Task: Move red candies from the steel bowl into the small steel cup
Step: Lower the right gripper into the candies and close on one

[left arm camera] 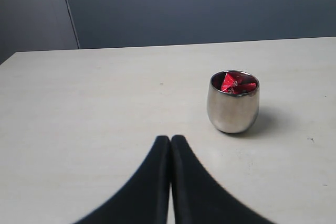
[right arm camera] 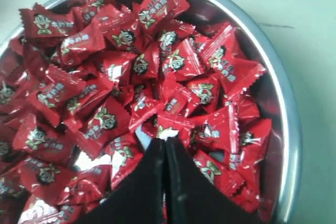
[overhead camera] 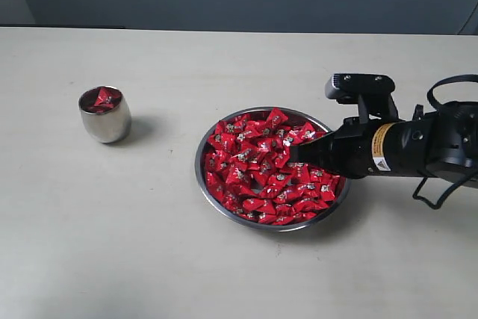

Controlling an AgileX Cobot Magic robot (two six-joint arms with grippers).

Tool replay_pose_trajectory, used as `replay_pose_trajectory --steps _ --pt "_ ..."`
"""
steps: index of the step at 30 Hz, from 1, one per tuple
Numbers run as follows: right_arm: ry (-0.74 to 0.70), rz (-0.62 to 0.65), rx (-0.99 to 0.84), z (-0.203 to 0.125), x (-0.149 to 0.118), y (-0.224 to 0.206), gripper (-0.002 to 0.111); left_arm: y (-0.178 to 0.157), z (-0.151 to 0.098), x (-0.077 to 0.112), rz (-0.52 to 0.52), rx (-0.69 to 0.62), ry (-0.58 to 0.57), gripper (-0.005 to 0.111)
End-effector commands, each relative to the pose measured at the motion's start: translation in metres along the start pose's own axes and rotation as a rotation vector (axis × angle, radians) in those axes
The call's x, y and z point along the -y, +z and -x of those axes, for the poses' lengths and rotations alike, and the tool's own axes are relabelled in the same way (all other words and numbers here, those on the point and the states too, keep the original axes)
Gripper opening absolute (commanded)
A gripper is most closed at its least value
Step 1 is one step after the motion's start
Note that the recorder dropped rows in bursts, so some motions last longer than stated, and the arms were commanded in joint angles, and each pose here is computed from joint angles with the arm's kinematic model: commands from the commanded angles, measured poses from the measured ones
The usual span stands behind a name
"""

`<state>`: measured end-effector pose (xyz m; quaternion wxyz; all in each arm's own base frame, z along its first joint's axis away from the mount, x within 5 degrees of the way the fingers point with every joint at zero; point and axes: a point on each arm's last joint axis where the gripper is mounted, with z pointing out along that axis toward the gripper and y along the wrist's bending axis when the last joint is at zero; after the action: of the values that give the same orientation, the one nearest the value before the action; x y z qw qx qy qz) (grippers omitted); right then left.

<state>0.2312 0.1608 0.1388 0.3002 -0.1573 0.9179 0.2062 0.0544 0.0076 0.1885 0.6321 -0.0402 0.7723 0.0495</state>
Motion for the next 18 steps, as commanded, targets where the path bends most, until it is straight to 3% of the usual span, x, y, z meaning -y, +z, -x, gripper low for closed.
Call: replay_pose_trajectory --steps 1,4,5,9,18 --pt "-0.009 0.051 -0.003 0.001 -0.005 0.001 -0.001 0.000 -0.001 0.000 0.001 0.000 0.000 0.000" --pt "-0.012 0.050 -0.016 0.001 -0.004 0.005 0.004 0.000 -0.001 0.000 0.001 0.000 0.000 0.000" --pt "-0.004 0.050 -0.017 0.003 -0.004 0.008 0.014 0.000 -0.001 0.000 0.001 0.000 0.000 0.000" --pt "0.010 0.024 -0.030 0.005 -0.002 0.013 0.034 0.000 -0.001 0.000 0.001 0.000 0.000 0.000" --pt "0.017 -0.008 -0.073 0.004 0.003 0.032 0.035 0.000 -0.001 0.000 0.001 0.000 0.000 0.000"
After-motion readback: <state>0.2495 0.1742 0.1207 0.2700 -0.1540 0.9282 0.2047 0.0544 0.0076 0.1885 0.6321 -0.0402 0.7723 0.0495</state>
